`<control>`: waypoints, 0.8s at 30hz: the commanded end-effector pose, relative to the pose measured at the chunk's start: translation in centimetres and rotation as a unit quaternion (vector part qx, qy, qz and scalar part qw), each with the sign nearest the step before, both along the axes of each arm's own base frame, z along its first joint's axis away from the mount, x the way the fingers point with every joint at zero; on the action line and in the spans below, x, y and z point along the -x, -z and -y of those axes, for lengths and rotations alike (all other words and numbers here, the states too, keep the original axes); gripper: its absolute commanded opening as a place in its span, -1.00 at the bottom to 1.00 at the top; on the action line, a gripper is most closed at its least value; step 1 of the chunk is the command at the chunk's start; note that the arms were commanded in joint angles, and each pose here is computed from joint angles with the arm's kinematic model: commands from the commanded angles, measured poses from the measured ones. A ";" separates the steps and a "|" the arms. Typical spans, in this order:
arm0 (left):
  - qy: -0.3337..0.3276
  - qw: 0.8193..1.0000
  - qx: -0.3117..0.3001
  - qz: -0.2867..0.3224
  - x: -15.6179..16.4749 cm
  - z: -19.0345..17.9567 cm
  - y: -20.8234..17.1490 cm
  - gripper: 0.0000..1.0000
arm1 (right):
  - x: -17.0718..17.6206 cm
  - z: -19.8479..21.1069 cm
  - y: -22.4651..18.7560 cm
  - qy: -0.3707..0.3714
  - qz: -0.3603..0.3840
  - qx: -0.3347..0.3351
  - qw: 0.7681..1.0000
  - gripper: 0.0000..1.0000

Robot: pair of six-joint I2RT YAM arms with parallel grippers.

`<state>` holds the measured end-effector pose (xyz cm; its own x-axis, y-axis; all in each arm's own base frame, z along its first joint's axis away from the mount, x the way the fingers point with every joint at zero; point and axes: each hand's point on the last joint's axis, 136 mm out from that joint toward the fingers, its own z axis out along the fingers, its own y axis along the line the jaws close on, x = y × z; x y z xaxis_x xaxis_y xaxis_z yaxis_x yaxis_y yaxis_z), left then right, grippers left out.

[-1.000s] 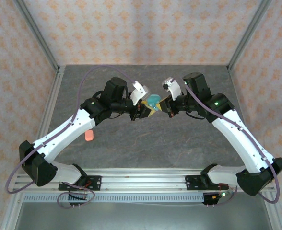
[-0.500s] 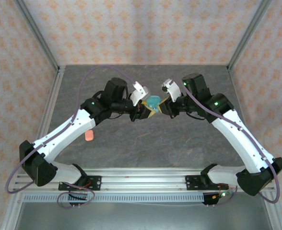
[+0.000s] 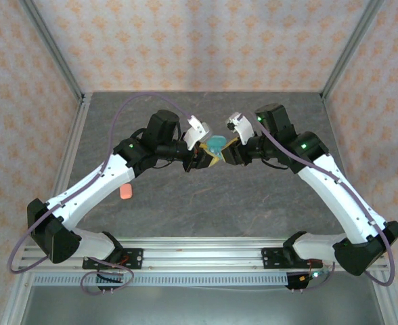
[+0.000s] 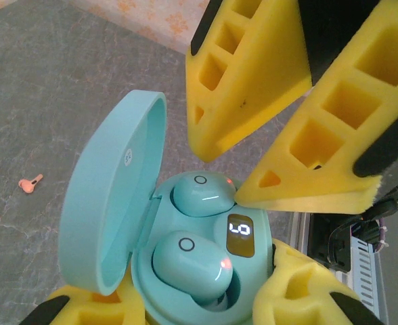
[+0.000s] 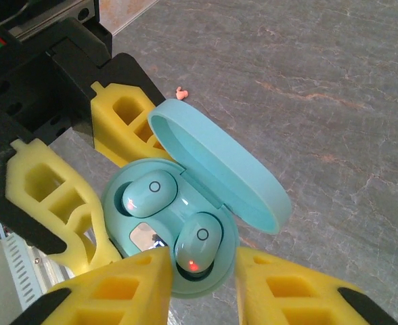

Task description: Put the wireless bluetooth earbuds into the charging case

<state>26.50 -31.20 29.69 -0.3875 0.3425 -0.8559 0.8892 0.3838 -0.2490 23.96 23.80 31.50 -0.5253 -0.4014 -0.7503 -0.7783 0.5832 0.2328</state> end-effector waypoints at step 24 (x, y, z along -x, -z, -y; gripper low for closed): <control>-0.015 0.996 0.049 0.073 -0.2 -0.1 -4.6 -1.00 | -6.0 1.9 -7.5 0.206 -0.105 -0.220 0.948 0.04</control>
